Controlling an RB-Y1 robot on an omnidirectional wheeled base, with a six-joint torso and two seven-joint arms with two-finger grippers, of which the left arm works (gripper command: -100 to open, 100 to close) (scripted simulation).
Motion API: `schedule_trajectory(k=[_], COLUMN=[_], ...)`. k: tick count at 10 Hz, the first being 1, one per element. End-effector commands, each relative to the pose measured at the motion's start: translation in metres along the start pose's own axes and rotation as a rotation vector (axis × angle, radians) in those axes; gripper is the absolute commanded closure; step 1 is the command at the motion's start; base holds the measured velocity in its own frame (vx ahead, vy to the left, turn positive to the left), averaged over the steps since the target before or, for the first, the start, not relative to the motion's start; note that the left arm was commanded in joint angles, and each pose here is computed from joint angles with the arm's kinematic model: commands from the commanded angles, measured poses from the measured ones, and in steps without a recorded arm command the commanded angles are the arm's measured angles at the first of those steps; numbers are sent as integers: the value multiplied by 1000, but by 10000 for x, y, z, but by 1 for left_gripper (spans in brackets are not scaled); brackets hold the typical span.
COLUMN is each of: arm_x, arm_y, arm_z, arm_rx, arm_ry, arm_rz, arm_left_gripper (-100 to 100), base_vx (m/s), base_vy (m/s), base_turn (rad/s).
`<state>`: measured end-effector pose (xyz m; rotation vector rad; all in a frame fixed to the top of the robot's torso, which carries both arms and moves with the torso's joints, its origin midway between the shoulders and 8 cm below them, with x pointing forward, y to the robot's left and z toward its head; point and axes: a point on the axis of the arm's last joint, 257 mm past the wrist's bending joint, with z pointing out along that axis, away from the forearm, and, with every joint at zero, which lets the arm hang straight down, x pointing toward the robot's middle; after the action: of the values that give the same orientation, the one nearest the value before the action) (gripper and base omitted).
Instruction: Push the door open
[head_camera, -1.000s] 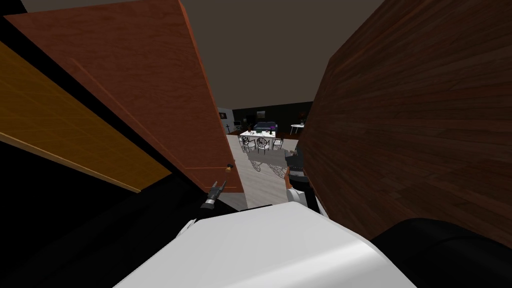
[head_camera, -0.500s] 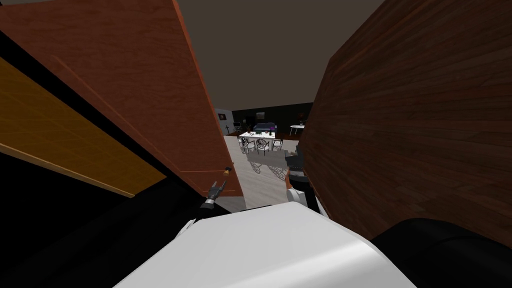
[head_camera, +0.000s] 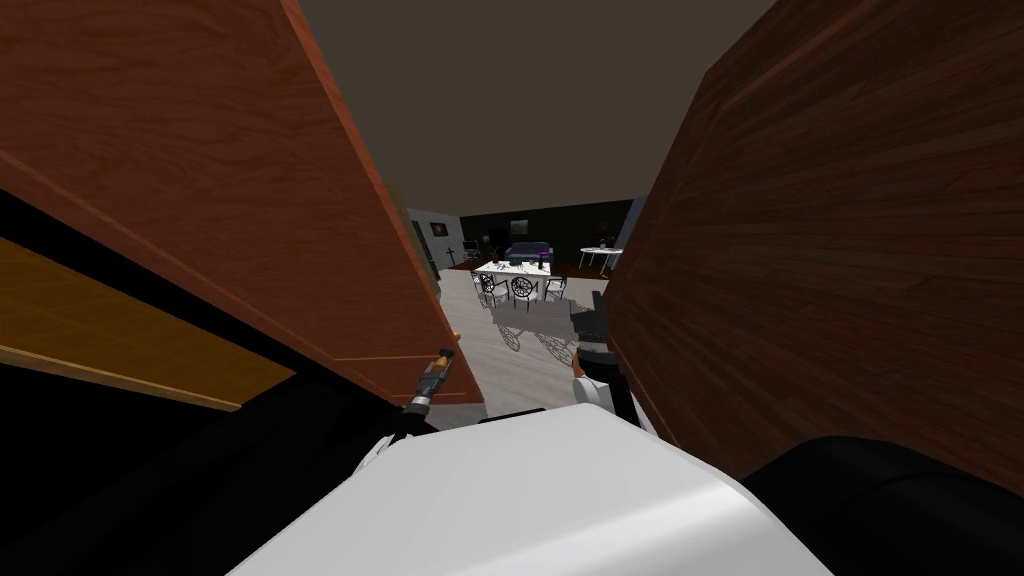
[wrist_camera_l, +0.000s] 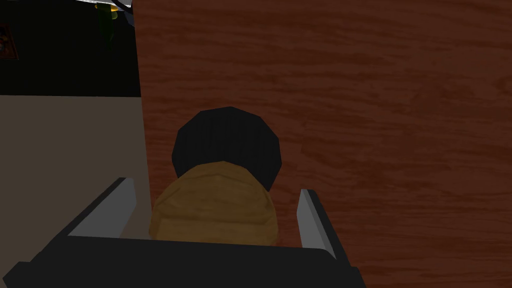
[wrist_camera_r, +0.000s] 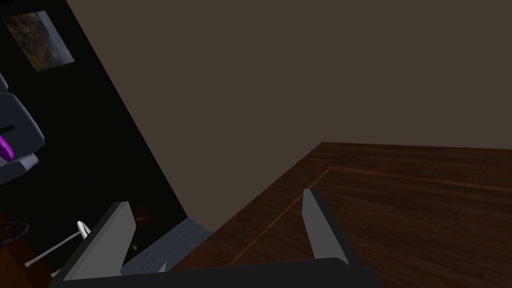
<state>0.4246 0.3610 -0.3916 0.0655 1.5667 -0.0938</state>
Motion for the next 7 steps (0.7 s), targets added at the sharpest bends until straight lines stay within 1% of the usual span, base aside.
schedule_trajectory(k=[1, 6, 7], arm_x=[1, 1, 10], arm_y=[1, 1, 7], arm_z=[-4, -4, -7], arm_rx=[0, 0, -8], arm_ry=[0, 0, 1], arm_rz=[-1, -1, -48], arm_left_gripper=[100, 100, 100], base_vx=[-7, -15, 17], base_vy=[2, 4, 3], base_turn=[10, -2, -5])
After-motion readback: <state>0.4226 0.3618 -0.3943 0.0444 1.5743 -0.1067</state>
